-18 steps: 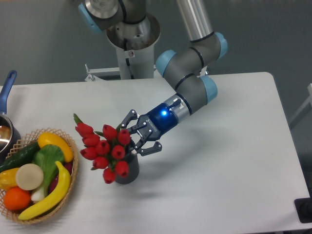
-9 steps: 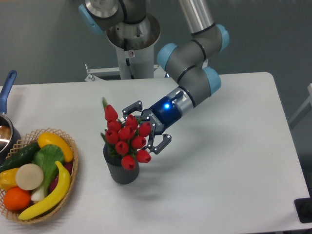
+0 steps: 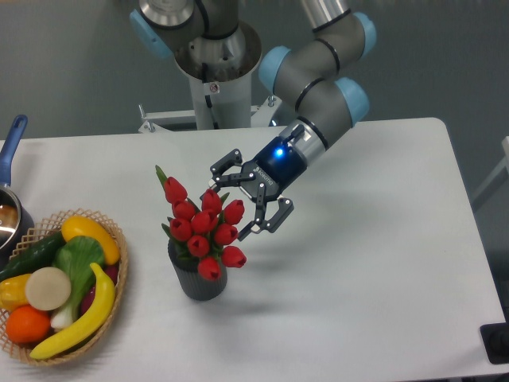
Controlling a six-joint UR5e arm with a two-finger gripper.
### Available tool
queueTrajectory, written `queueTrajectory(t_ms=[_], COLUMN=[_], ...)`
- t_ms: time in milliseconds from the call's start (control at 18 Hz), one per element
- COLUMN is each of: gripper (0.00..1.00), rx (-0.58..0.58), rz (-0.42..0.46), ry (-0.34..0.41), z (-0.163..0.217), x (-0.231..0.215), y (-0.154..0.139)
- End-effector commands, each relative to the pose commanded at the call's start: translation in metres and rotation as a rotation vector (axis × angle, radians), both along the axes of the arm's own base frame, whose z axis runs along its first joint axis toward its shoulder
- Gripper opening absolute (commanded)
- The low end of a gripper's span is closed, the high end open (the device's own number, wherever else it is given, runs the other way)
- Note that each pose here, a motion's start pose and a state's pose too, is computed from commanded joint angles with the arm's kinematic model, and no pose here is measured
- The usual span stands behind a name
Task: Insert the flowers into the vase
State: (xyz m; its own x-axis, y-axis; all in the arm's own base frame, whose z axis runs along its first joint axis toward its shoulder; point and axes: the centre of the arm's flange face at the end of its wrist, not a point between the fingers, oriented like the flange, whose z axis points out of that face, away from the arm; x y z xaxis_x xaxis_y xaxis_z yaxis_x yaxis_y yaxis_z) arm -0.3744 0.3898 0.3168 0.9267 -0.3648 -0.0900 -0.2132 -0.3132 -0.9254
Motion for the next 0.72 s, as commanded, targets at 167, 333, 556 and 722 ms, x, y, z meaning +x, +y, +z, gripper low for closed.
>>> queueTrajectory(t_ms=[167, 333, 556, 722], gripper=[1.00, 1.00, 1.00, 1.00], rx=[-0.110, -0.191, -0.263, -0.399], rz=[0.079, 0.176, 0.312, 0.400], ry=[0.097, 0.169, 0.268, 0.328], z=[0.017, 0.032, 0.067, 0.074], x=[-0.028, -0.067, -0.124, -0.153], y=[-0.028, -0.062, -0.115, -0.155])
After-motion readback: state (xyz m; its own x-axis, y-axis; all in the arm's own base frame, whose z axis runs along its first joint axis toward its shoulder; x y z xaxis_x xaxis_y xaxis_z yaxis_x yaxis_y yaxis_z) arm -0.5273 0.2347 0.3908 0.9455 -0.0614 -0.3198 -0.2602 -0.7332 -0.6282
